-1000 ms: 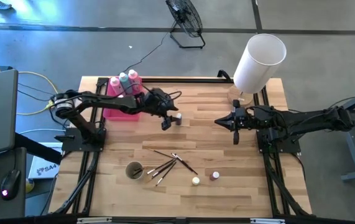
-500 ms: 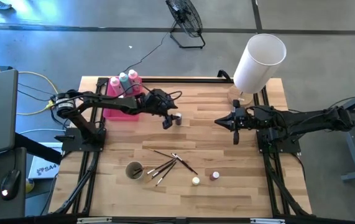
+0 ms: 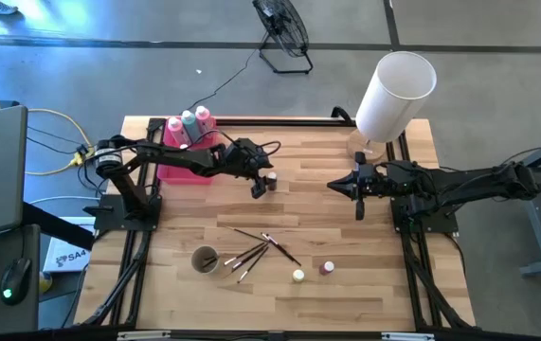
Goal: Pick & Place Paint Supplies
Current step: Put the small blue paint bottle into the pink bin
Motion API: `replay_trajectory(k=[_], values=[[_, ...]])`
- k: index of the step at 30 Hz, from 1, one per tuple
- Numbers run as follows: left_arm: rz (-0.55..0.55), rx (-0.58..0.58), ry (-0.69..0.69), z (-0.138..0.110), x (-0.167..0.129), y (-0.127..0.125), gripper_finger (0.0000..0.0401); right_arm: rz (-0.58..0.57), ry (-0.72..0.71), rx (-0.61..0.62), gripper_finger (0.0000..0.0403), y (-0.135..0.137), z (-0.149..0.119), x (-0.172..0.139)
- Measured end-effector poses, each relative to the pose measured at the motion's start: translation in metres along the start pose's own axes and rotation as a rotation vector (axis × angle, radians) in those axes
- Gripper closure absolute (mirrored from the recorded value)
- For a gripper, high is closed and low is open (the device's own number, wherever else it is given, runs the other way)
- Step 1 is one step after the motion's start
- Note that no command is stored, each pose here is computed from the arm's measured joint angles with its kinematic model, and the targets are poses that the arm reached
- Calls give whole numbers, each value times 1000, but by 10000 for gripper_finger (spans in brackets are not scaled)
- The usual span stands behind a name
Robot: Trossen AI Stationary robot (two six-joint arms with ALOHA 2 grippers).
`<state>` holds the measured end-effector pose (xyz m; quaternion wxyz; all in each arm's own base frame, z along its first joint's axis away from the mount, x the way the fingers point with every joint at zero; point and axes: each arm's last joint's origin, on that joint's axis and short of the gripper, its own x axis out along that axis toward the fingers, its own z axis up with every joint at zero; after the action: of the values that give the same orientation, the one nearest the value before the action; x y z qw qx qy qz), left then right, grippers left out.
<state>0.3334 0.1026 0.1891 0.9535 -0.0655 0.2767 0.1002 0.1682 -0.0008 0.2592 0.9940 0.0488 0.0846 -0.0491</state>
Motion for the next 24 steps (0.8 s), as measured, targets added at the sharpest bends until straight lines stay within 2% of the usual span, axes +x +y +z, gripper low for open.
replay_trajectory(k=[24], values=[[-1, -19, 11, -1, 0, 0, 142, 0, 1, 0, 401, 0, 0, 0]])
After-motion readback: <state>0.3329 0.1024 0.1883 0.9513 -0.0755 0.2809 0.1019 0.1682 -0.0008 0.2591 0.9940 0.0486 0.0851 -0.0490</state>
